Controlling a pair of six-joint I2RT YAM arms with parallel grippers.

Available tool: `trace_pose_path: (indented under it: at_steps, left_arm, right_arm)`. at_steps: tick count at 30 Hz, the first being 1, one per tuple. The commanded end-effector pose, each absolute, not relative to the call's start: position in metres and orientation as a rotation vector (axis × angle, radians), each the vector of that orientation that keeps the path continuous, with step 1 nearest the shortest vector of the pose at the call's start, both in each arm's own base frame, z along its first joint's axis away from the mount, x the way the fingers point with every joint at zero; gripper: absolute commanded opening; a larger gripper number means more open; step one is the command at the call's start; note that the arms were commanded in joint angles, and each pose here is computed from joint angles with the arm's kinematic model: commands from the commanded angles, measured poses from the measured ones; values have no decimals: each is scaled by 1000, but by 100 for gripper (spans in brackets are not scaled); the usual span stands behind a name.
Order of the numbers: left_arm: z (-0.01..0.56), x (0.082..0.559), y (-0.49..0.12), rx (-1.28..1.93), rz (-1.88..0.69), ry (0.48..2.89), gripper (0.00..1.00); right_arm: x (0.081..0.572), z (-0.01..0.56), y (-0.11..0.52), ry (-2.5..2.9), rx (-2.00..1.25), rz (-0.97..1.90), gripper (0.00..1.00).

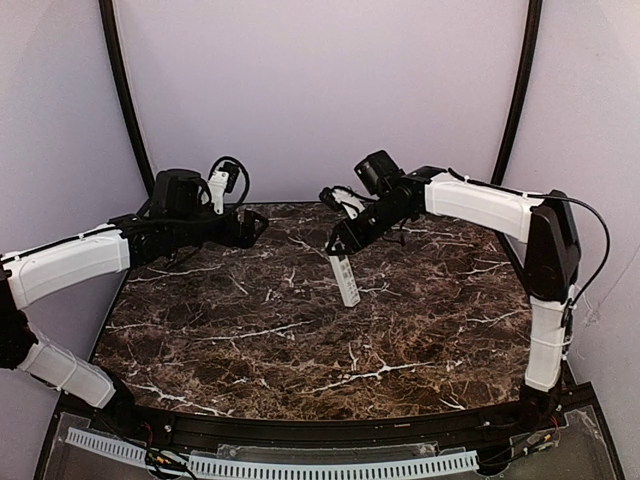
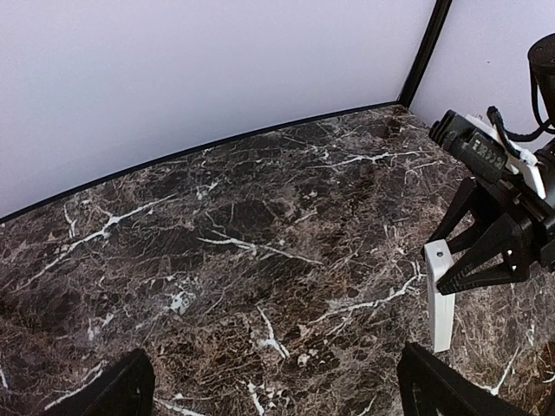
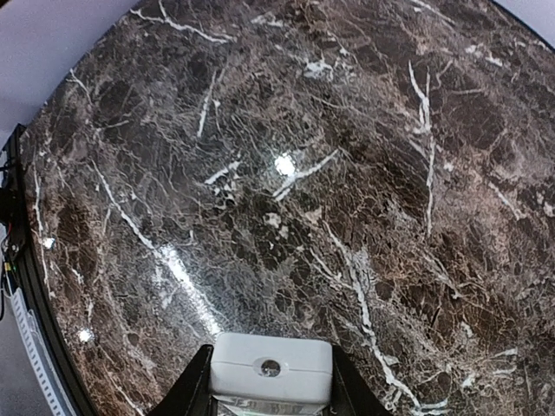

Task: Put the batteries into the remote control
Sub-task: Place the remote control at the center of the board.

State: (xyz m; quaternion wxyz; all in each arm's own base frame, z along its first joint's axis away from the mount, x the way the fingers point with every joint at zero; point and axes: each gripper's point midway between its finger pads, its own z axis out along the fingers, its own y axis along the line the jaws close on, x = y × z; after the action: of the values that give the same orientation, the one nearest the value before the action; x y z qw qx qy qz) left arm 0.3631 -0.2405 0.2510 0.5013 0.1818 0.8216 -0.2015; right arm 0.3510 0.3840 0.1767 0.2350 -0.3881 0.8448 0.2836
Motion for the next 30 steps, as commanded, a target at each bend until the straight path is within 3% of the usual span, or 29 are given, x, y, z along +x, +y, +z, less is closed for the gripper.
trace_pose_path:
  at_steps: [1, 20, 30]
  left_arm:
    - [233, 362, -228, 393, -448, 2040, 98]
    - [215, 358, -236, 447, -487, 2038, 99]
    - [183, 370, -219, 383, -344, 2194, 99]
  right_arm:
    - [347, 149, 382, 2430, -1129, 668, 1]
    - [373, 59, 402, 2599, -1143, 487, 0]
    - [382, 25, 407, 2633, -1123, 357, 5]
